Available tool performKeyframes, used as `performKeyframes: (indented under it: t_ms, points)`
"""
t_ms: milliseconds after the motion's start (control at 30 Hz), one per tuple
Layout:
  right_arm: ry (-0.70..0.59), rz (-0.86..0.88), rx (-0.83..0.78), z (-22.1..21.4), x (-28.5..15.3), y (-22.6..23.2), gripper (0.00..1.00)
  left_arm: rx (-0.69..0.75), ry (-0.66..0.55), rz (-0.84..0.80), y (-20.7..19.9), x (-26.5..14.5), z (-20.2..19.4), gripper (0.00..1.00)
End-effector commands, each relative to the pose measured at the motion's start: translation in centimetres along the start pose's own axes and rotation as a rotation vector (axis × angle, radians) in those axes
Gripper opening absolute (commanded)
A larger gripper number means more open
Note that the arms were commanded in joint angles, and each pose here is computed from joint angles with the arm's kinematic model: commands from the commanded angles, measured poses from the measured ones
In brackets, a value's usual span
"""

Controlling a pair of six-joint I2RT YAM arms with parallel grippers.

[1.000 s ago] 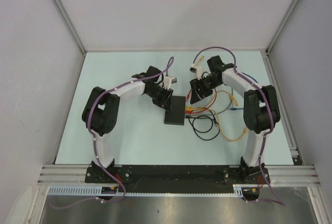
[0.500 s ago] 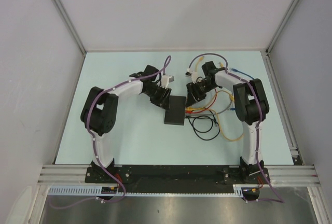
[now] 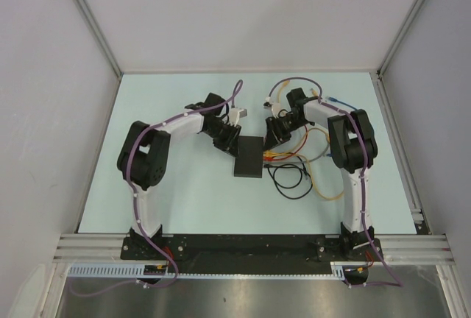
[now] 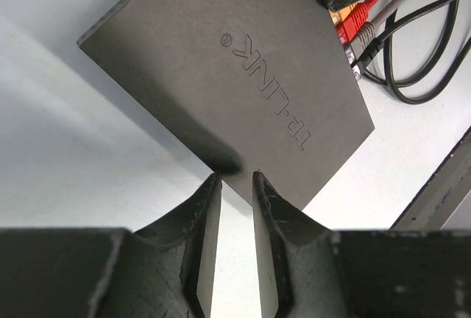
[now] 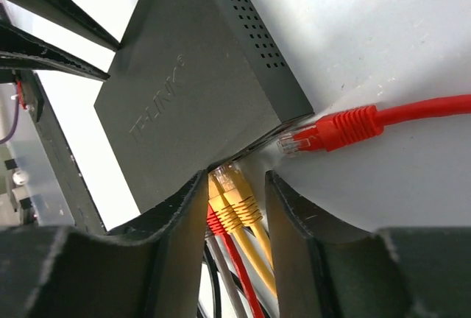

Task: Pull the plug from the switch port

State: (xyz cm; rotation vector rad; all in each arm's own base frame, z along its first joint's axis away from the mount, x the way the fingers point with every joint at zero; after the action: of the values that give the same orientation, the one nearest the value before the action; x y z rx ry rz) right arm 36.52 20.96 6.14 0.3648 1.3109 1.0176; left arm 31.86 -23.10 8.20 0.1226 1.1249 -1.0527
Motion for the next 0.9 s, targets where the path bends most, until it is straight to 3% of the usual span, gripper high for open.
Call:
performKeyframes:
  t_ms: [0, 167, 267, 400, 567, 867]
  points:
    - [-0.001, 0.016, -0.016, 0.5, 0.4, -0.3, 0.39, 0.003, -0.015, 0.005, 0.3, 0.4, 0.9, 0.29]
    - [0.018, 0.038, -0.013, 0.3, 0.4, -0.4, 0.37, 0.029, -0.035, 0.037, 0.4, -0.5, 1.8, 0.22]
    - [0.028, 0.056, -0.011, 0.3, 0.2, -0.5, 0.38, 0.114, -0.109, 0.069, -0.5, -2.5, 3.9, 0.22]
    - [0.037, 0.085, -0.017, 0.4, 0.1, -0.6, 0.38, 0.139, -0.171, 0.005, -1.9, -3.6, 5.6, 0.16]
    - [0.066, 0.091, -0.001, 0.0, 0.3, -1.0, 0.39, 0.072, -0.101, -0.058, -1.8, -1.0, 4.2, 0.02]
    - [0.088, 0.078, -0.005, -0.4, 0.4, -1.5, 0.34, 0.036, 0.013, -0.035, -0.8, 2.3, 1.6, 0.0]
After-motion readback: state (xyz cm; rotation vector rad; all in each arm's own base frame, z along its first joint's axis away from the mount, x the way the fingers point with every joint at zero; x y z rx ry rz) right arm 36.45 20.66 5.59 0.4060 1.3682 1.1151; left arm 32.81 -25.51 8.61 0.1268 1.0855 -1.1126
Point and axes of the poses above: each gripper's point midway between its finger pads, its own x axis out along the fingers, its own y axis along the line the jaws close on, z = x × y, the point moved 5 cm from there along -x, back along the fingers, and after that the axes turned 12 degrees about x, right-handed, at the moved point
